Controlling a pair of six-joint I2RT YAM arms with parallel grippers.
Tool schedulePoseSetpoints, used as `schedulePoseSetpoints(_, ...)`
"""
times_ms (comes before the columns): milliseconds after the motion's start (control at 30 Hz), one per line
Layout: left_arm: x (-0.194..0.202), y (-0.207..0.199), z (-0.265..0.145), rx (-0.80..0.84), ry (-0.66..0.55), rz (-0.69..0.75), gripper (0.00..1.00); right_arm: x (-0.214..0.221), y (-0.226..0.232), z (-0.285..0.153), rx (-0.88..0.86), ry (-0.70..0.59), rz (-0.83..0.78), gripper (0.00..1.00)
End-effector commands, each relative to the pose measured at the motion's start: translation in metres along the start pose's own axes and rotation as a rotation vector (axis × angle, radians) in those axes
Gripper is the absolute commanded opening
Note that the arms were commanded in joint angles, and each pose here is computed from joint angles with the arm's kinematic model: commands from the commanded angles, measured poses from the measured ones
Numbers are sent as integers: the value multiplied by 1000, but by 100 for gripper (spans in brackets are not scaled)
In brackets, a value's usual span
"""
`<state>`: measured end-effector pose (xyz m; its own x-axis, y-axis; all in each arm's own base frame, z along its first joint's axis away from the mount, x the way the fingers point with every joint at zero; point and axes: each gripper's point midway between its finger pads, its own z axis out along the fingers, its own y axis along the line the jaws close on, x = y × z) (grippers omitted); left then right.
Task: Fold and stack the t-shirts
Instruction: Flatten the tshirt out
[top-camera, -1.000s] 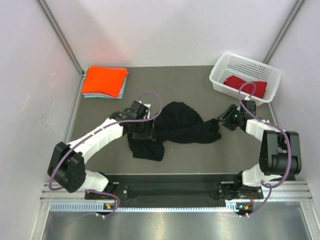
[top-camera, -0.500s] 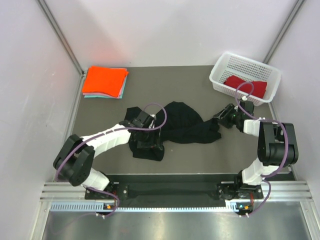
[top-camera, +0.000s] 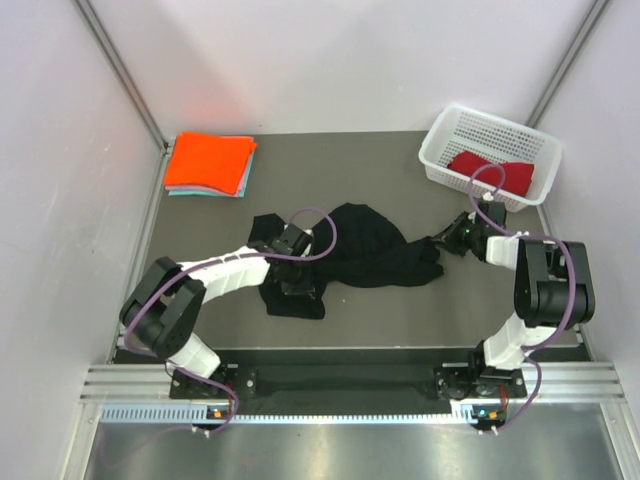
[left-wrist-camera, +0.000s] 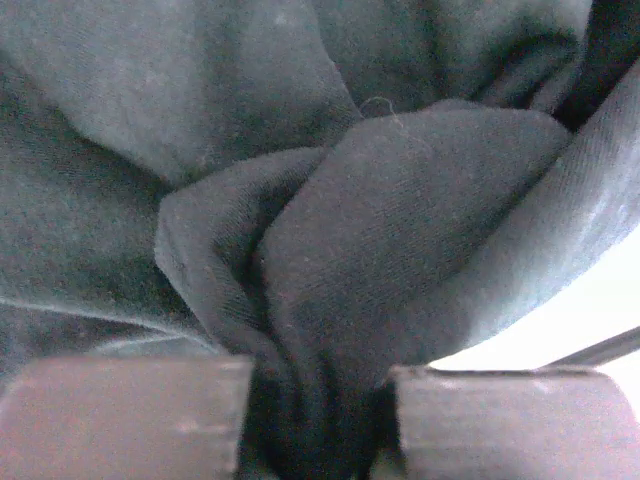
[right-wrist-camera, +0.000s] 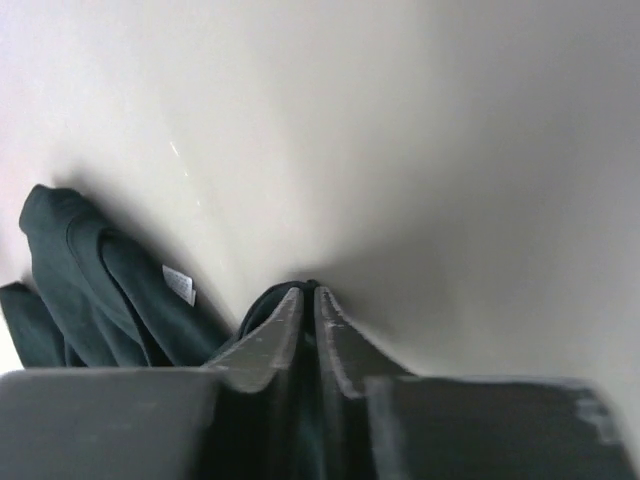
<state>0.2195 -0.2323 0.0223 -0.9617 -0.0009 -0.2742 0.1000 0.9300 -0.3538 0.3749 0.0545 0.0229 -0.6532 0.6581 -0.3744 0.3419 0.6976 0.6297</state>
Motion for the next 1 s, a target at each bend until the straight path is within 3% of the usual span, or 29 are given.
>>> schedulePoseSetpoints(0,-19,-11,-4,19,-62,12,5,-3,-9,8,47,0,-30,4)
schedulePoseSetpoints(33,-19,-11,-6,13,-60,13,0,-5,-8,8,43,-3,-34,0)
schedulePoseSetpoints(200,-45,-21,-35,-7,-139,36,0,-46,29,-8,-16,-91,-102,0)
schedulePoseSetpoints(267,-60,-3,-58,-150,-180,74,0,-86,71,-42,-69,-203,-170,0)
schedulePoseSetpoints(300,-92,-21,-90,-146,-277,92,0,-92,73,-56,-28,-210,-174,0)
schedulePoseSetpoints(400,-133,-23,-156,-258,-419,155,0,-142,128,-133,-42,-392,-256,0)
schedulePoseSetpoints(433,-162,-43,-198,-224,-531,178,0,-162,154,-166,-75,-475,-282,0)
schedulePoseSetpoints(500,-175,-50,-239,-231,-608,192,0,-172,179,-225,-103,-599,-320,0)
schedulePoseSetpoints(533,-190,-66,-280,-186,-699,183,0,-177,186,-248,-108,-648,-327,0)
schedulePoseSetpoints(567,-193,-70,-298,-171,-729,186,0,-180,207,-294,-155,-741,-339,0)
schedulePoseSetpoints(667,-190,-91,-350,-53,-799,192,0,-170,223,-375,-200,-886,-333,0)
schedulePoseSetpoints(867,-137,-128,-396,296,-781,267,0,-135,212,-484,-199,-1102,-290,0)
schedulePoseSetpoints(967,-113,-140,-395,425,-724,299,0,-121,206,-518,-206,-1172,-273,0)
